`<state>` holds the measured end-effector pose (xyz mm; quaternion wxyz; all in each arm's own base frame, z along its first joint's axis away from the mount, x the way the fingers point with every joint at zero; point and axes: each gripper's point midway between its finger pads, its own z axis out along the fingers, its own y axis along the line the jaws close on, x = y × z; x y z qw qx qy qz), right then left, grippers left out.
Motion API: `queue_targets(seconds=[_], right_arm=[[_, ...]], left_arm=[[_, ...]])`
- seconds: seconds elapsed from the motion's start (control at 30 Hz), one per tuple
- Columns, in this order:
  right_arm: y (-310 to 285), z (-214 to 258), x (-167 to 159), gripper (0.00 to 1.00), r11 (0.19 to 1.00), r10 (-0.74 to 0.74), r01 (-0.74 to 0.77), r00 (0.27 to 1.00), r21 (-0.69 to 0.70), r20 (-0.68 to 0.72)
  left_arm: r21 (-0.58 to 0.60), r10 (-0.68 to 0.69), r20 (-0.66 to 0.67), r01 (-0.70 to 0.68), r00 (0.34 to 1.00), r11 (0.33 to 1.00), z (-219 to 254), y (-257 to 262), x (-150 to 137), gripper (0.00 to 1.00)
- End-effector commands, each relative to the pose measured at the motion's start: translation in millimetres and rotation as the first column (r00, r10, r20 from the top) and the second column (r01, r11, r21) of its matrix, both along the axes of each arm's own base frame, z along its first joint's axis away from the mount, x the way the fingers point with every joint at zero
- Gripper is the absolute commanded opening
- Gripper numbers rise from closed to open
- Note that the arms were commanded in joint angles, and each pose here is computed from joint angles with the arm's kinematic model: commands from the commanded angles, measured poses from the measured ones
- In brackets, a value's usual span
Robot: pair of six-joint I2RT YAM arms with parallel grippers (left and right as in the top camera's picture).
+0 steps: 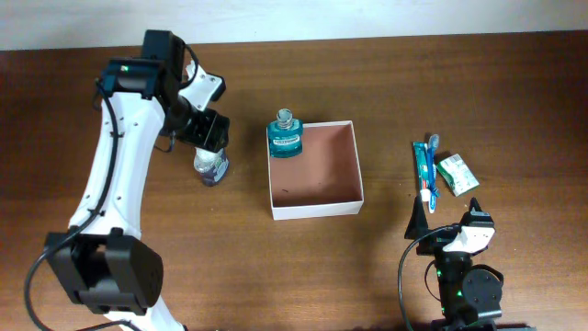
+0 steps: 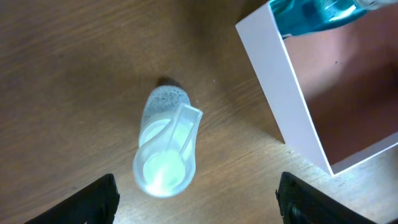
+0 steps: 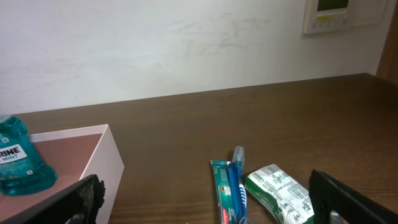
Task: Pack container
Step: 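Move the left gripper back to the clear pump soap bottle, then grasp the clear pump soap bottle with the left gripper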
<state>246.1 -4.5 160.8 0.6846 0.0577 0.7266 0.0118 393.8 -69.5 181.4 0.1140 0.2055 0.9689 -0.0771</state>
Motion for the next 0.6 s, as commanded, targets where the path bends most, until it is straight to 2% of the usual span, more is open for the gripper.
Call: queue_targets(seconds=[0.0,0.1,0.57], right_arm=[[-0.8,-1.9,-0.4,0.98,1.0,-0.003,0.003,1.0,-0.001,-0.002],[-0.9,-1.9,-0.4,0.98,1.0,-0.003,0.003,1.0,-0.001,-0.002],[-0.9,-1.9,-0.4,0.98,1.0,-0.003,0.003,1.0,-0.001,-0.002]], left_arm=[[-0.004,-0.026,0.02,0.026,0.999,1.0,-1.3,-0.4,1.1,0.8],[0.039,-0.016,0.032,0.015,0.999,0.999,-4.5,6.7,5.4,0.79],[0.039,-0.016,0.032,0.014,0.999,0.999,-24.2,5.9,17.0,0.74]])
